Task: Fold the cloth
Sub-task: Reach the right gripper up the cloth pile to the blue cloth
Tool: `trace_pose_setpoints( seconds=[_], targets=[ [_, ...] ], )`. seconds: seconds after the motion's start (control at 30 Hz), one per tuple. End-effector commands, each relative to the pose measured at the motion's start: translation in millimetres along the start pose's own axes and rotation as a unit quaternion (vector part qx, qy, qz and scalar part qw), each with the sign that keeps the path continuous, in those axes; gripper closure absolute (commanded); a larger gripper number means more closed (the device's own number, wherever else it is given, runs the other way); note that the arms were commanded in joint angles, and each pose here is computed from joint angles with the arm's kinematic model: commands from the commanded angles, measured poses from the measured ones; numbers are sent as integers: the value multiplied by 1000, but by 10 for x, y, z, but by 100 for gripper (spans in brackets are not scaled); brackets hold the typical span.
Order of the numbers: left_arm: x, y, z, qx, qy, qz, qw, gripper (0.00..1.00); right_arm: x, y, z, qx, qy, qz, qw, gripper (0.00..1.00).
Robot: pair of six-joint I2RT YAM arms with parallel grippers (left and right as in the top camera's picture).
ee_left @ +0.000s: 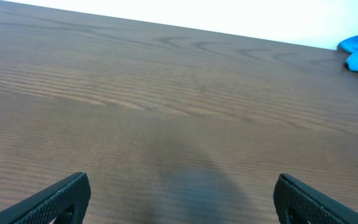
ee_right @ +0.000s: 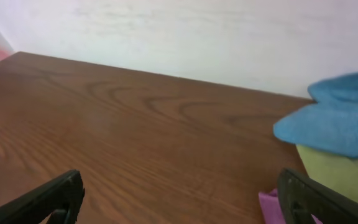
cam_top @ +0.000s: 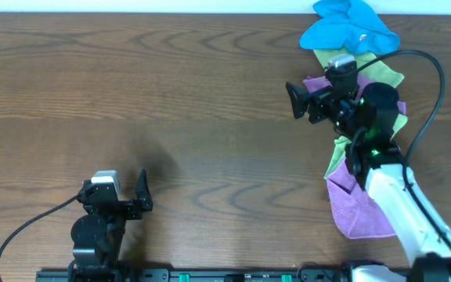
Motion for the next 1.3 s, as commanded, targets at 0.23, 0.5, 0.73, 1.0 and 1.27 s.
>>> trace_pose_setpoints(
  seconds=[0.23,0.5,0.73,1.0,1.27],
  targets=[
    [-29,-88,38,-2,5,9,1000,5,-408,-165,-974,-119,-91,74,986,1],
    [-29,-88,38,-2,5,9,1000,5,-770,-178,-1582,-124,-146,77,978,6],
    [-29,-88,38,-2,5,10,1000,5,-1266,-312,-1956,-140,-166,91,972,7],
    [-29,-88,38,-2,5,9,1000,5,-1553,-642,-2449,-150,-227,125,954,7],
    [-29,-88,38,-2,5,9,1000,4,-1500,-846,-2757,-156,-272,124,941,8]
  ],
)
Point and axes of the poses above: each gripper's point midway between its finger pads, its own x axis back along the fingers, its own z axis along the line the jaws close on, y = z × x, the point moved 1 cm from there along x, back along the fingers, and after that the axes turned 9 degrees about x, right-handed, at the moved point
